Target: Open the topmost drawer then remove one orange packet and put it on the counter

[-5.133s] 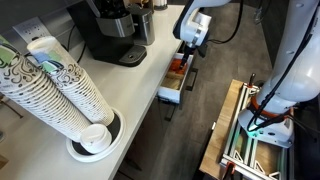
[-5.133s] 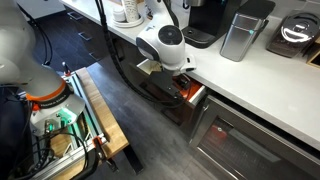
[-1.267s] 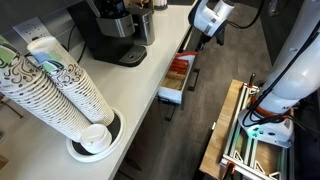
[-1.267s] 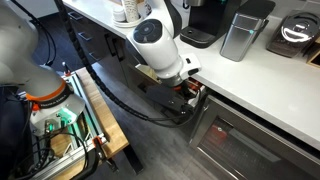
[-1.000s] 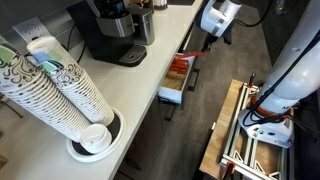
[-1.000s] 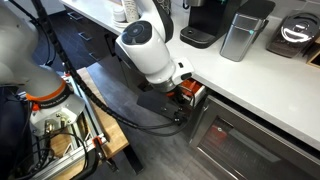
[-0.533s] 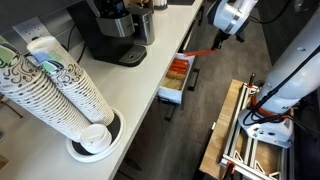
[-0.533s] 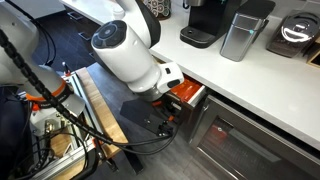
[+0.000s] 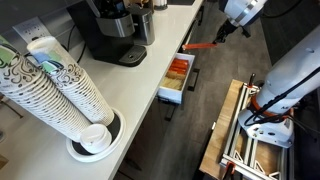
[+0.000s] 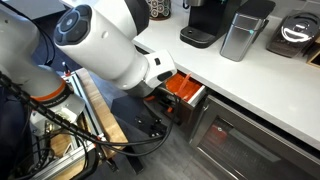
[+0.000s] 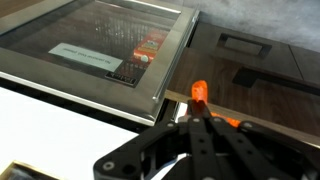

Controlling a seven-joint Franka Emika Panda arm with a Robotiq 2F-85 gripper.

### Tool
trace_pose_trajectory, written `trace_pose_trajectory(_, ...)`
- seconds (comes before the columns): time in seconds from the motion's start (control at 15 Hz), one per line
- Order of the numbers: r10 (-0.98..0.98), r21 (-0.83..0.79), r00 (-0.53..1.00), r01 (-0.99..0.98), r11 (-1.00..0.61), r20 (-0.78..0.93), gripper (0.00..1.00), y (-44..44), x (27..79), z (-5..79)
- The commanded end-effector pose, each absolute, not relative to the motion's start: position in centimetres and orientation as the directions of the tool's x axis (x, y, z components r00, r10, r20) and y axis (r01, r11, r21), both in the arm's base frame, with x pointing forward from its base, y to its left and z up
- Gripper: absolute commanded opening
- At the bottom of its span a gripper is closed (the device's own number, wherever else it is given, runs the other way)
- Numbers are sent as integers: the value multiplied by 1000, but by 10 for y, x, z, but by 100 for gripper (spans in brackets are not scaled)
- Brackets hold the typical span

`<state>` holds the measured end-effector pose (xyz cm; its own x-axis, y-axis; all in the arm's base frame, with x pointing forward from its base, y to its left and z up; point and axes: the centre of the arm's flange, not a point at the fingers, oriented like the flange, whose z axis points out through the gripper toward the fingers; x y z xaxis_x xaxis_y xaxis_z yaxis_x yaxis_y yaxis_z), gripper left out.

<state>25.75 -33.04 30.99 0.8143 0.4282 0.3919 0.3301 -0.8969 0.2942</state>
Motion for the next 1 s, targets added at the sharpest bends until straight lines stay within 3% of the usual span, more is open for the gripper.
trace_pose_trajectory(0.0,473,305,748,365,-879,466,0,-311,263,323)
trace_pose_trajectory(0.93,827,498,326,676,-543,458,0,-176,392,336)
